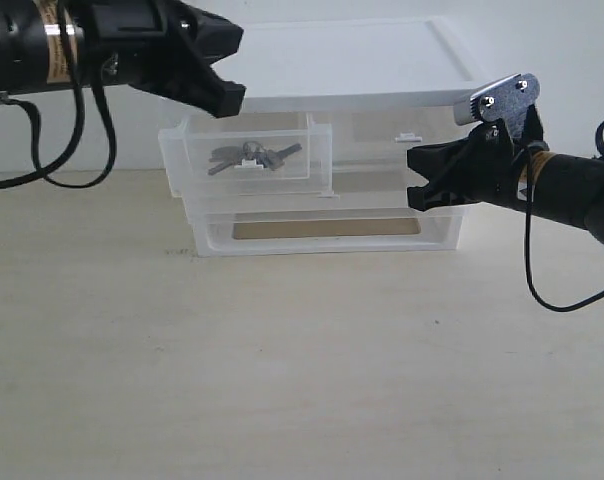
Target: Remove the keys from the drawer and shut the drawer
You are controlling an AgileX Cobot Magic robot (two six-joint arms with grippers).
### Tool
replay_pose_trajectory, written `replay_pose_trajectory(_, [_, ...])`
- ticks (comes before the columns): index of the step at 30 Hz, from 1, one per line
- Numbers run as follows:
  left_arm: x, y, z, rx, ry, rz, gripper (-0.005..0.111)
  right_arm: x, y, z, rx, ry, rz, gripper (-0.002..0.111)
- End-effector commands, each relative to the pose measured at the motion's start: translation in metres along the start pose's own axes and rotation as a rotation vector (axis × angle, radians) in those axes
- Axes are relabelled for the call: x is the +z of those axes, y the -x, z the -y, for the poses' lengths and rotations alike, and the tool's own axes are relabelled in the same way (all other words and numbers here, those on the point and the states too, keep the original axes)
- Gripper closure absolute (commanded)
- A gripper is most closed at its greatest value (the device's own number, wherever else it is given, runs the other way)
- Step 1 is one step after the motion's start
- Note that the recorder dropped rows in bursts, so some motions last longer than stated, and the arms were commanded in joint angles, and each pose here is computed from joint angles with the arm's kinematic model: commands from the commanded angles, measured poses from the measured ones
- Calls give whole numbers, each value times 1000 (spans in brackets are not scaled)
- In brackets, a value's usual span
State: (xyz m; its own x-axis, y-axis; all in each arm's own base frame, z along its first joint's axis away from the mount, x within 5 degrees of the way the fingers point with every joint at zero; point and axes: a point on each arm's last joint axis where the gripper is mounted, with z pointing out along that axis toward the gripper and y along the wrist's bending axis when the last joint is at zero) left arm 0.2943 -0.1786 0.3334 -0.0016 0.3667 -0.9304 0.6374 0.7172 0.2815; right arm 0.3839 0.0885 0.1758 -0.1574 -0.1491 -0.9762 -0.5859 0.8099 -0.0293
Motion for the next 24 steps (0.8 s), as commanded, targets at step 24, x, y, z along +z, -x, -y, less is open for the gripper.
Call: replay_pose_trajectory(24, [2,19,1,-620,-567,-89,102,1,3,18,102,-120,0,108])
